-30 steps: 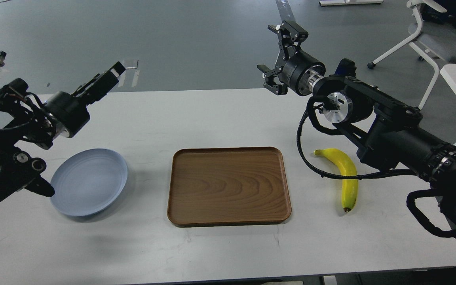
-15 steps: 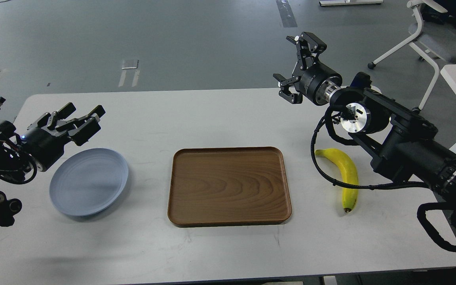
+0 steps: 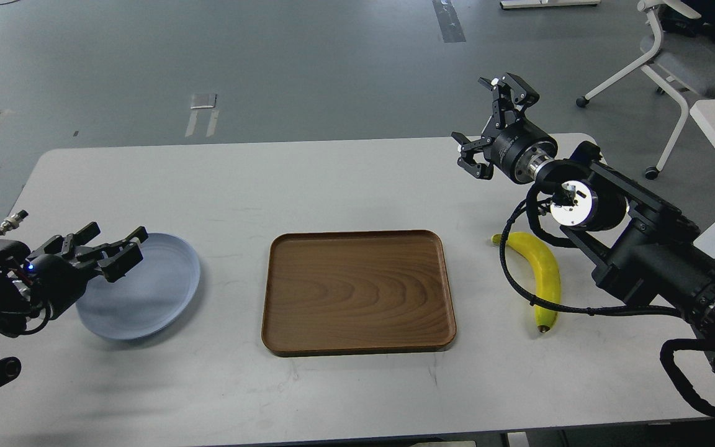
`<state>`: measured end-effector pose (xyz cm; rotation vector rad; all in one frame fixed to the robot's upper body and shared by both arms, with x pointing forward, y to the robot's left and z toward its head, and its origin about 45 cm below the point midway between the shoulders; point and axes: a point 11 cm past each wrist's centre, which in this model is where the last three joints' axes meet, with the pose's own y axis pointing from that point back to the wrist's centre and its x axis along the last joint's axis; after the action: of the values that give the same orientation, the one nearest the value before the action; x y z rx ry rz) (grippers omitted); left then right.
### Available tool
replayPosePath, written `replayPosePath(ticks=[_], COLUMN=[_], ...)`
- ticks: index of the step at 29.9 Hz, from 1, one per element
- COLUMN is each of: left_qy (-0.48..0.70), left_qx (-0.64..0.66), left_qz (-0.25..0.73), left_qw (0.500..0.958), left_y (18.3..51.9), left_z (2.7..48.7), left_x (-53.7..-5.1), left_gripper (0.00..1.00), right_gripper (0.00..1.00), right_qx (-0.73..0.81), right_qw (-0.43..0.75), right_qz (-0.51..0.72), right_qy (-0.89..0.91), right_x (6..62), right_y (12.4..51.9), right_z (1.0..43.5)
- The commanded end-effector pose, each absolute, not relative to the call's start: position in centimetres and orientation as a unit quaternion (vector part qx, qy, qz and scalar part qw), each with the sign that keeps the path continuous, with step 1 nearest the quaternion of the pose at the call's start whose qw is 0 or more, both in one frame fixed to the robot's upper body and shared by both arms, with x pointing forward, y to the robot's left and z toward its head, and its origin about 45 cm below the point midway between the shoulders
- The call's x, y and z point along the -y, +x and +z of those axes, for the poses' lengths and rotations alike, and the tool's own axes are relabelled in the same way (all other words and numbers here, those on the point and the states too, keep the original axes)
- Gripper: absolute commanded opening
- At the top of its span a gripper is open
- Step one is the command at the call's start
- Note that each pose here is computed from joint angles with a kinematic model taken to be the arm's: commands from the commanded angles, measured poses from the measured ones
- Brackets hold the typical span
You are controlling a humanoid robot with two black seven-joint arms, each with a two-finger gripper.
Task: Place banana on plate with both arms
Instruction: 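Lower the left gripper to the rim of the light blue plate, then grasp the plate rim with the left gripper and lift it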
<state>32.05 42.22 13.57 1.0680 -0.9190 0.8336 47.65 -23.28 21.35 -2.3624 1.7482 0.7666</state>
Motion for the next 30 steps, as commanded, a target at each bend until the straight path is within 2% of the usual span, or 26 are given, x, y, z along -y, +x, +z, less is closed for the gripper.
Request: replayPosePath(ticks=[1, 9, 15, 18, 20, 21, 22, 25, 26, 28, 29, 30], left_qy=[0.505, 0.535, 0.539, 0.541, 0.539, 0.539, 0.539, 0.54, 0.539, 0.538, 0.538, 0.54], left_qx=[0.392, 0.337, 0.322, 0.317, 0.317, 0.316, 0.315, 0.314, 0.313, 0.315, 0.315, 0.314], left_qz=[0.367, 0.406, 0.409, 0.408, 0.404, 0.405, 0.404, 0.403, 0.403, 0.403, 0.404, 0.405], left_qw=[0.676, 0.66, 0.663, 0.664, 0.668, 0.668, 0.668, 0.669, 0.67, 0.67, 0.67, 0.668], left_y=[30.2, 28.5, 27.6, 27.1, 26.8, 26.8, 26.6, 26.5, 26.5, 26.6, 26.6, 26.6], left_z=[12.0, 10.6, 9.8, 9.5, 9.3, 9.2, 9.1, 9.0, 9.0, 8.9, 8.9, 8.9], left_x=[-44.3, -47.2, -47.5, -47.5, -47.4, -47.4, -47.4, -47.4, -47.3, -47.2, -47.2, -47.3], left_gripper=[0.98, 0.98, 0.98, 0.93, 0.78, 0.61, 0.53, 0.4, 0.28, 0.15, 0.0, 0.0], right_gripper=[1.0, 1.0, 1.0, 1.0, 1.0, 1.0, 1.0, 1.0, 1.0, 1.0, 1.0, 1.0], right_qx=[-0.575, -0.577, -0.577, -0.577, -0.577, -0.577, -0.577, -0.577, -0.577, -0.581, -0.584, -0.587], right_qw=[0.053, 0.052, 0.05, 0.048, 0.049, 0.048, 0.048, 0.046, 0.045, 0.044, 0.042, 0.041], right_qz=[0.252, 0.25, 0.249, 0.248, 0.249, 0.248, 0.248, 0.248, 0.249, 0.249, 0.249, 0.249], right_qy=[-0.777, -0.776, -0.776, -0.777, -0.776, -0.777, -0.777, -0.777, -0.776, -0.773, -0.771, -0.769], right_x=[23.3, 23.0, 23.1, 23.0, 23.0, 23.0, 23.0, 23.1, 23.0, 23.1, 23.2, 23.3], right_y=[47.6, 47.8, 47.7, 47.7, 47.7, 47.7, 47.7, 47.7, 47.6, 47.6, 47.7, 47.7], right_z=[21.4, 21.6, 21.5, 21.5, 21.5, 21.5, 21.5, 21.4, 21.3, 21.2, 21.2, 21.2])
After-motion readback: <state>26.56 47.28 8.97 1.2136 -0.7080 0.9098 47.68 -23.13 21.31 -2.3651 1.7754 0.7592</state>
